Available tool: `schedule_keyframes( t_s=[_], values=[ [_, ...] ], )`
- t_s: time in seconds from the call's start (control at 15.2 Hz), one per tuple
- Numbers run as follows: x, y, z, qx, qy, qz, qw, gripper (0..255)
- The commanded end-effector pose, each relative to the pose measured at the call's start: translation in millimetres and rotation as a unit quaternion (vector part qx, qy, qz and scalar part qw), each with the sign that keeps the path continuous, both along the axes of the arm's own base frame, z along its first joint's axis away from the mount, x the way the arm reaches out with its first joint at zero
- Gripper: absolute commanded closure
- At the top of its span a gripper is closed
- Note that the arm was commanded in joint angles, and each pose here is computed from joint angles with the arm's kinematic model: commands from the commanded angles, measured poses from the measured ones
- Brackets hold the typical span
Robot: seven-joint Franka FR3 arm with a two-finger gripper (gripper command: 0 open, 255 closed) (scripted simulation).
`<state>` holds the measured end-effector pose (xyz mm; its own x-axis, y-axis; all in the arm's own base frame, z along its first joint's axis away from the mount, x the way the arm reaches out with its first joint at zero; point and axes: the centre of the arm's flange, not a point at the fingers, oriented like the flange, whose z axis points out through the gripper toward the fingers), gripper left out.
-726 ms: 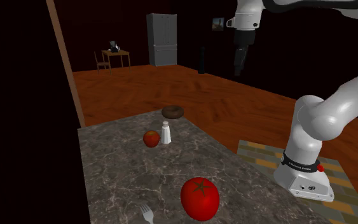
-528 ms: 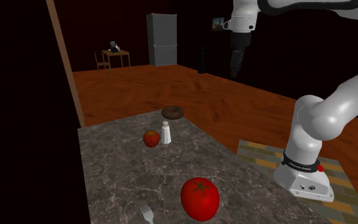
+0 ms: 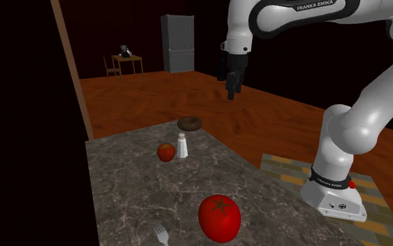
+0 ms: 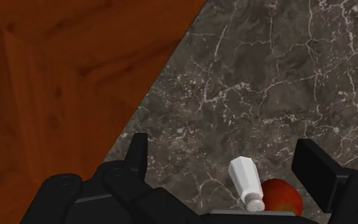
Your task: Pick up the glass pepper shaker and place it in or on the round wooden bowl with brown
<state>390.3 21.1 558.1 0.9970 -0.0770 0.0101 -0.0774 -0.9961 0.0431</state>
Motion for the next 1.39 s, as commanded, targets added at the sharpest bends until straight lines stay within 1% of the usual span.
schedule_keyframes(
  t_s=[0.0, 1.19, 1.25, 1.32],
  values=[
    [20, 3, -15, 0.006, 0.000, -0.003, 1.0000, 0],
    [208, 52, -150, 0.057, 0.011, -0.028, 0.9979, 0],
    [216, 54, -155, 0.059, 0.012, -0.029, 0.9978, 0],
    [216, 54, -160, 0.059, 0.012, -0.029, 0.9978, 0]
  ],
)
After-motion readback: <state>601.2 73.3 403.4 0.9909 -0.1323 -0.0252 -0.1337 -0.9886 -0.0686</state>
